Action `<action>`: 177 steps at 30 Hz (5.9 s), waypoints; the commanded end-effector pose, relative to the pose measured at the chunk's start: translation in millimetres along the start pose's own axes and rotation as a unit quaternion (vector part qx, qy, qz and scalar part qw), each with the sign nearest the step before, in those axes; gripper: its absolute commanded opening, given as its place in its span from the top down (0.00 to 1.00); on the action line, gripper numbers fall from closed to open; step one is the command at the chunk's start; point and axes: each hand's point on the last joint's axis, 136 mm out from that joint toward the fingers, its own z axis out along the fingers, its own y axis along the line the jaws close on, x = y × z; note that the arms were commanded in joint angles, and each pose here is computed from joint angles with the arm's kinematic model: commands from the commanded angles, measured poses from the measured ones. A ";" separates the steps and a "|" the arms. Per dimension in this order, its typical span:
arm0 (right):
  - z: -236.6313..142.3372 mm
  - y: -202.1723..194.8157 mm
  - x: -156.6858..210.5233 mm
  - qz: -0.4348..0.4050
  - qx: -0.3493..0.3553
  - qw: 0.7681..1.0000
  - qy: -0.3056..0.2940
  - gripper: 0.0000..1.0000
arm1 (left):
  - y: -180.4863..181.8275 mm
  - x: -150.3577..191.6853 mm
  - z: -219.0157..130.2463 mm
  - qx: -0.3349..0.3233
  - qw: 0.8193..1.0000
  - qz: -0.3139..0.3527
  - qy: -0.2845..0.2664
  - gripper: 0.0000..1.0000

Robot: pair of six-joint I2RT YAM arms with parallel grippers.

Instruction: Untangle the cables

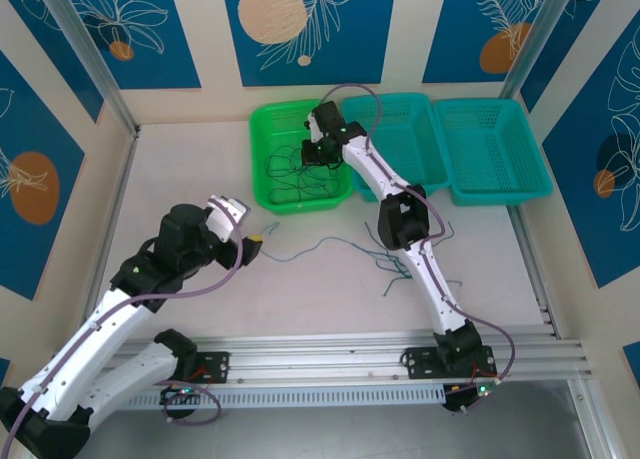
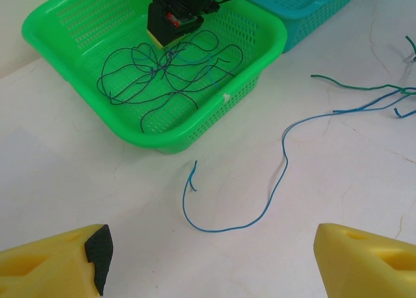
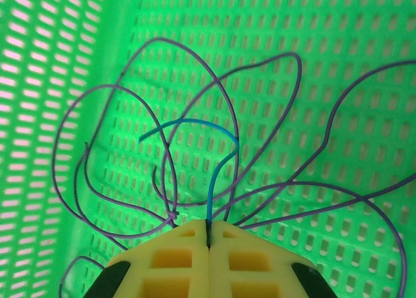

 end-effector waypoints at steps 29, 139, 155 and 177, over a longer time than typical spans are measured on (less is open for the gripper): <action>-176.9 -126.3 -62.1 0.091 0.133 0.978 -0.131 0.69 | -0.8 1.1 2.8 0.009 1.000 0.005 -0.014 0.17; -448.8 127.0 114.2 0.046 -0.244 0.913 -0.324 1.00 | -188.8 -5.3 85.9 0.306 0.947 -0.084 -0.051 0.14; -530.6 109.6 86.8 0.112 -0.226 0.883 -0.395 1.00 | -145.1 94.7 226.1 0.000 0.964 -0.207 0.168 0.42; -531.0 46.5 -31.9 0.115 -0.199 0.883 -0.409 1.00 | -89.6 -58.7 103.1 0.042 0.984 -0.156 -0.075 0.11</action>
